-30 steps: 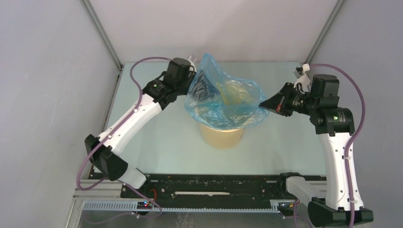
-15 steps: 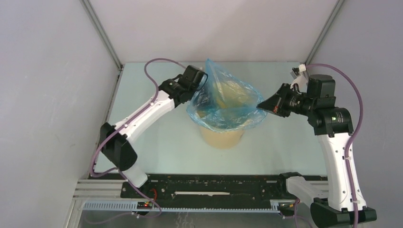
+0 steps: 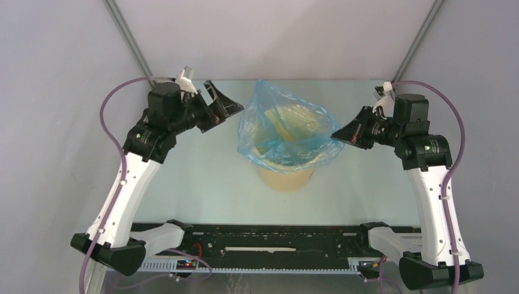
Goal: Put the trash bags into the trash bin
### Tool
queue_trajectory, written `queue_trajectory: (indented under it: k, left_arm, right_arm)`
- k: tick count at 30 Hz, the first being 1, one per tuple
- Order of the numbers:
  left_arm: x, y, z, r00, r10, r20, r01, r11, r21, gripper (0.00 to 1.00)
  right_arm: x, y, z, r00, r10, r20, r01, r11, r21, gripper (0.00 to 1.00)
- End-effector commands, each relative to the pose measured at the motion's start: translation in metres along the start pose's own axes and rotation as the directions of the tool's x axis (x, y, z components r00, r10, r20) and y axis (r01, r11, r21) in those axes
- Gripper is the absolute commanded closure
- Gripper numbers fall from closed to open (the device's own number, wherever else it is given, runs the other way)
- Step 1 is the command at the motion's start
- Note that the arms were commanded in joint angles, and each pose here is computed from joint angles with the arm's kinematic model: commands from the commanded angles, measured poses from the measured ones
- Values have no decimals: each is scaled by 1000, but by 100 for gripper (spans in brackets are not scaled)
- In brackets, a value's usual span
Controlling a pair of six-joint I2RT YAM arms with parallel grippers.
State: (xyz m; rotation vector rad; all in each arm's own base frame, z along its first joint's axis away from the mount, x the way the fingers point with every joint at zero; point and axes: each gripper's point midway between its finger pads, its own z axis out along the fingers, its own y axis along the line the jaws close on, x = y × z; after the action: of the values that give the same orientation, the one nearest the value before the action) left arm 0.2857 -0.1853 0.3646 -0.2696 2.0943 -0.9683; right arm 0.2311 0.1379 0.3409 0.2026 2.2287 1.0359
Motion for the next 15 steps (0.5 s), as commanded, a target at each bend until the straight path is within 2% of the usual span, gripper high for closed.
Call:
queue_trajectory:
  k: [1,6,11,15]
  left_arm:
    - [5,-49,-10,999,-3,-37,12,964,265,0]
    - [19,-56,-7,997,25,-70,-3,953,303,2]
    - [33,-47,4,994,23,-105,5,966,260,27]
    - [42,-40,19,987,20,-159,16,976,218,58]
  right_arm:
    - [1,0,-1,1000,-26,-14,26,1000,-12,100]
    - [2,-1,-1,999,-29,-19,28,1000,-9,100]
    - [4,-2,-3,999,-30,-20,30,1000,1,100]
    - [3,0,-3,999,-29,-17,28,1000,-9,100]
